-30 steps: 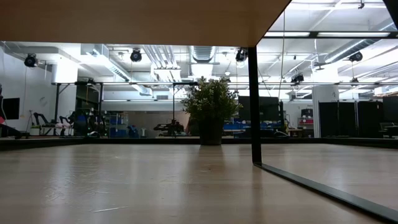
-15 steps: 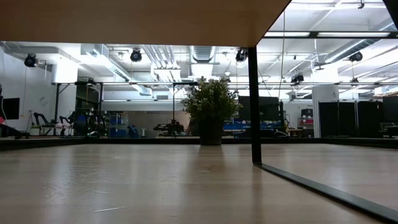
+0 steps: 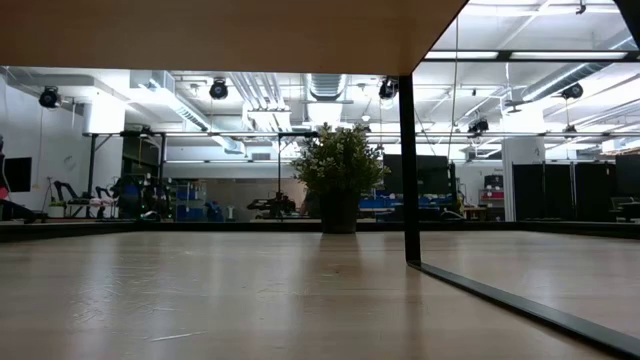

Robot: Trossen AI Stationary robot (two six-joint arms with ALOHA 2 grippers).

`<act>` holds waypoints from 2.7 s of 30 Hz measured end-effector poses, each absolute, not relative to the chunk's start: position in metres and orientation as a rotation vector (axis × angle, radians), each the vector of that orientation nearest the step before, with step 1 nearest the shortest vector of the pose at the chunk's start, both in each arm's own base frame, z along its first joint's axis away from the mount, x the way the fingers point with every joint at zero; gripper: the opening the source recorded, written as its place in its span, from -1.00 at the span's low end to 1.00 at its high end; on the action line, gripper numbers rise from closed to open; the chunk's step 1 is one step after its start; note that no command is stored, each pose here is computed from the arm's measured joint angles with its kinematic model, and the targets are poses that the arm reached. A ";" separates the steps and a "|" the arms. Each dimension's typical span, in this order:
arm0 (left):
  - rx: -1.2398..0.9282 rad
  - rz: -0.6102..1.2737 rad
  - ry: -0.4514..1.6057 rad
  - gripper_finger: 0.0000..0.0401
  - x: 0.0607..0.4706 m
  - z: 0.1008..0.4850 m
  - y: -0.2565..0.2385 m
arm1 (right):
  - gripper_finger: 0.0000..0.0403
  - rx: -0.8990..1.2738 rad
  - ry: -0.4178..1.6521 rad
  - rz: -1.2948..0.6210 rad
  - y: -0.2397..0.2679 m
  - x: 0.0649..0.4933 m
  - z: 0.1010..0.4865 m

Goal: Pick and place slides into the shelf
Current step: Put the gray slipper on the shelf

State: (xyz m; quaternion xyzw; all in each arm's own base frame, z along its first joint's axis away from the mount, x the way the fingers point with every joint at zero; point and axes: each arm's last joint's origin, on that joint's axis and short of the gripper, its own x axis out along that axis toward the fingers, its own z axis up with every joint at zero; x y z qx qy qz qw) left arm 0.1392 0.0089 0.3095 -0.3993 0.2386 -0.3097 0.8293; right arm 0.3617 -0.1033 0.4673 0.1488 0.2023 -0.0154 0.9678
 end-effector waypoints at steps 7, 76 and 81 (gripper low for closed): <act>-0.867 -0.688 0.513 -1.00 0.145 0.306 0.004 | -0.56 0.296 0.406 -0.051 -0.111 0.359 0.467; -0.931 -0.692 0.353 -1.00 0.191 0.309 -0.006 | -0.56 0.255 0.440 -0.046 -0.119 0.355 0.464; -0.961 -0.717 0.334 -1.00 0.181 0.319 -0.009 | -0.60 0.260 0.455 -0.050 -0.119 0.354 0.463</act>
